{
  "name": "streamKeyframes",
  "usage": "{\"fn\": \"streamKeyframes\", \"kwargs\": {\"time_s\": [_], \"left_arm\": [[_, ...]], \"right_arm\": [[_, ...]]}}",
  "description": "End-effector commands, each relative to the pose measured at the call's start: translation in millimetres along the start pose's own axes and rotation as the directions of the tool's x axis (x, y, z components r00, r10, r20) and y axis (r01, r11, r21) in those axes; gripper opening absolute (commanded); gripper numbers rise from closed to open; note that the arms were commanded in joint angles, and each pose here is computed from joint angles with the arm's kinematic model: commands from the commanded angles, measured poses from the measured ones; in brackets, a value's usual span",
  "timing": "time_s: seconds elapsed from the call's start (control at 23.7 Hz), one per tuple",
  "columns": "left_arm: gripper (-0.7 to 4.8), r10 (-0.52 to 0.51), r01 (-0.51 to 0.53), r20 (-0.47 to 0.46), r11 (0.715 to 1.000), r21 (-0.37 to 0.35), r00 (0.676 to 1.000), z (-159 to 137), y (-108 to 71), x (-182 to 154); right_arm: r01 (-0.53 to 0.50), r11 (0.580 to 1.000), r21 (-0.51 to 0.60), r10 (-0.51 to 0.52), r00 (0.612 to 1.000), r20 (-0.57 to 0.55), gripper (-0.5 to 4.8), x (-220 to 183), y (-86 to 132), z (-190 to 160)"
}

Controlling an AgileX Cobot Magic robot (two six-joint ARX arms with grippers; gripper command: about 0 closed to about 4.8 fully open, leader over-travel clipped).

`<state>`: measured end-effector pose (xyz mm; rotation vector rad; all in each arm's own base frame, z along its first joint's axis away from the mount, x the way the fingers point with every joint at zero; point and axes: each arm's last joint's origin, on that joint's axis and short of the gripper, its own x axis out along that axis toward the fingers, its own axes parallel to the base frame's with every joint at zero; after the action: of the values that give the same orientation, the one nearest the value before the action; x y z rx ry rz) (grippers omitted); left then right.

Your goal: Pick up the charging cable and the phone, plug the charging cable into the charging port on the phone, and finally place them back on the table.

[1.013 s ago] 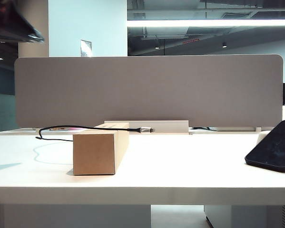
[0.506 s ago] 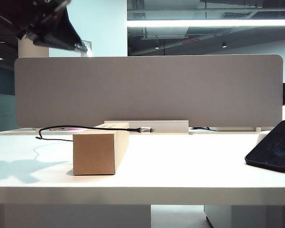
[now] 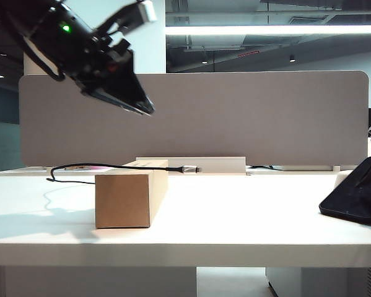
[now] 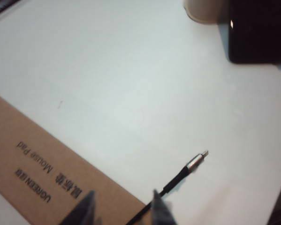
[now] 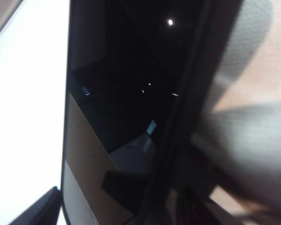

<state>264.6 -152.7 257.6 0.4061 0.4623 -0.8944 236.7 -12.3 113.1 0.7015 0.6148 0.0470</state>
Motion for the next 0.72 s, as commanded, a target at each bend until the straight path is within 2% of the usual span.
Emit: {"fn": "streamKeyframes", "kwargs": {"time_s": [0.04, 0.13, 0.21, 0.25, 0.3, 0.38, 0.51, 0.55, 0.59, 0.72], "left_arm": [[1.94, 0.030, -0.024, -0.043, 0.992, 0.124, 0.999, 6.2, -11.0, 13.7], [1.94, 0.022, -0.005, -0.070, 0.973, 0.232, 0.997, 8.5, -20.5, 23.0], [1.94, 0.019, 0.006, -0.086, 0.961, 0.276, 0.996, 11.4, -25.4, 28.4], [1.94, 0.018, 0.008, -0.089, 0.958, 0.287, 0.996, 12.1, -25.3, 30.0], [1.94, 0.016, 0.012, -0.092, 0.956, 0.294, 0.996, 13.2, -25.0, 30.7], [1.94, 0.014, 0.017, -0.097, 0.950, 0.311, 0.995, 13.4, -24.9, 30.9], [1.96, 0.007, 0.032, -0.121, 0.948, 0.317, 0.993, 10.9, -25.4, 30.9], [2.18, 0.003, 0.038, -0.129, 0.948, 0.315, 0.992, 9.9, -25.9, 31.1], [2.20, 0.002, 0.040, -0.134, 0.948, 0.314, 0.991, 9.5, -26.0, 31.0], [2.20, -0.001, 0.046, -0.144, 0.949, 0.311, 0.990, 8.5, -26.2, 30.8]], "right_arm": [[0.044, 0.998, 0.054, -0.041, 0.997, -0.060, 3.59, 6.3, -6.9, -6.9], [0.042, 0.998, 0.053, -0.039, 0.998, -0.057, 3.58, 10.6, -7.6, -5.4], [0.044, 0.998, 0.054, -0.041, 0.997, -0.059, 3.46, 13.8, -7.9, -4.1], [0.046, 0.997, 0.055, -0.043, 0.997, -0.062, 3.20, 14.7, -8.3, -4.1], [0.047, 0.997, 0.055, -0.044, 0.997, -0.063, 2.53, 15.5, -8.3, -3.6], [0.044, 0.998, 0.054, -0.040, 0.997, -0.058, 2.05, 16.2, -7.9, -2.6], [0.037, 0.998, 0.051, -0.035, 0.998, -0.050, 1.97, 16.3, -7.4, -1.8], [0.033, 0.998, 0.049, -0.031, 0.999, -0.045, 1.61, 16.3, -7.0, -1.3], [0.030, 0.998, 0.048, -0.028, 0.999, -0.043, 0.94, 16.3, -6.8, -1.1], [0.001, 0.999, 0.046, 0.001, 0.999, -0.050, 0.18, 16.3, -5.5, -0.6]]}}
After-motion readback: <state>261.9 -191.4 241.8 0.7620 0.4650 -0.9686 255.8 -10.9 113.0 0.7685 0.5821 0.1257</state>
